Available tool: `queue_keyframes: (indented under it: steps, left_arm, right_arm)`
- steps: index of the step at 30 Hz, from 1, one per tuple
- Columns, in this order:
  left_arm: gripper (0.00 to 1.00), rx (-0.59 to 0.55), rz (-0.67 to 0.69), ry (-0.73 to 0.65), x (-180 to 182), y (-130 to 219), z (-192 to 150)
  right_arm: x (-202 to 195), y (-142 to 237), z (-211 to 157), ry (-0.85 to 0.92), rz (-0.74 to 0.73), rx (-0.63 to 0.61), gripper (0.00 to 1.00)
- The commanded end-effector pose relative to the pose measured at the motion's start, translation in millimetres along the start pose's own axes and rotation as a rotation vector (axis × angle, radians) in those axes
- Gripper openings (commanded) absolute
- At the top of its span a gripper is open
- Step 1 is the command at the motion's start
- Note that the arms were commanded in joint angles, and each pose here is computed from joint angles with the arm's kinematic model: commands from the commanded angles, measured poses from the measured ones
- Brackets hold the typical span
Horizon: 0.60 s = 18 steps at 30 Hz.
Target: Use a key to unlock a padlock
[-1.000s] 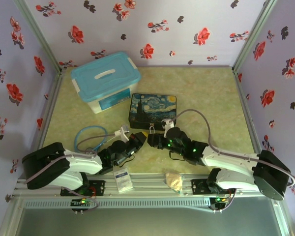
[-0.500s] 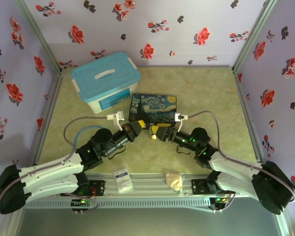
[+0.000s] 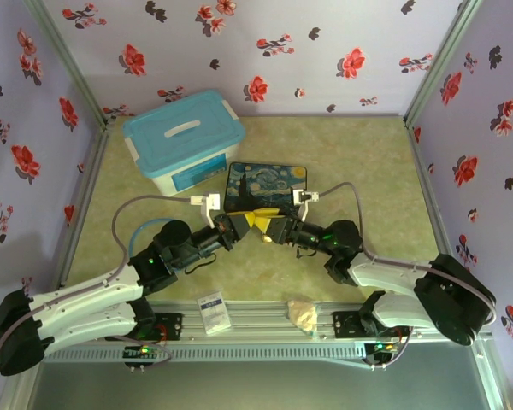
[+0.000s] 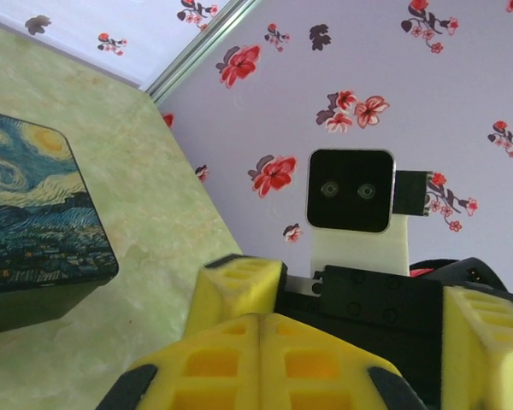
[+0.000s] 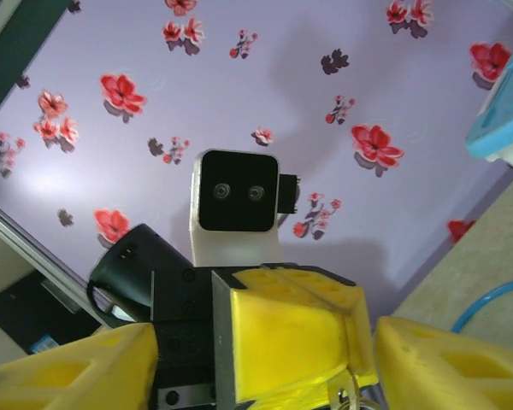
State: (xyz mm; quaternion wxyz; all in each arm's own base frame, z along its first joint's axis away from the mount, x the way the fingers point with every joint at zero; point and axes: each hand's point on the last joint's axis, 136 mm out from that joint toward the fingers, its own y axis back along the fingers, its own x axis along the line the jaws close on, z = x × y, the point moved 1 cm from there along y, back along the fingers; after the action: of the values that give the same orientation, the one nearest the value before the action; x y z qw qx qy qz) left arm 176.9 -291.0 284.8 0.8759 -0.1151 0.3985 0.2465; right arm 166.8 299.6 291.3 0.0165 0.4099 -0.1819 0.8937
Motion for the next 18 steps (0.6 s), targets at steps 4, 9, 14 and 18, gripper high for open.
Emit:
queue_keyframes:
  steps: [4, 9, 14, 18]
  left_arm:
    - [0.0, -0.103, -0.118, 0.025, -30.8, 5.3, 30.1]
    - [0.0, -0.117, -0.127, 0.029, -31.1, 4.7, 32.1]
    - [0.0, -0.106, -0.108, 0.055, -23.3, 2.8, 28.3]
    - [0.0, -0.112, -0.115, 0.075, -19.6, 3.7, 25.7]
  right_arm:
    - [19.4, -5.5, -0.9, 0.041, 0.079, 0.006, 0.62]
    - [18.4, -11.9, -5.7, 0.044, 0.082, 0.018, 0.52]
    - [16.5, -5.7, 1.3, 0.078, 0.054, -0.039, 0.44]
    - [14.5, -2.7, 5.5, 0.088, 0.037, -0.069, 0.37]
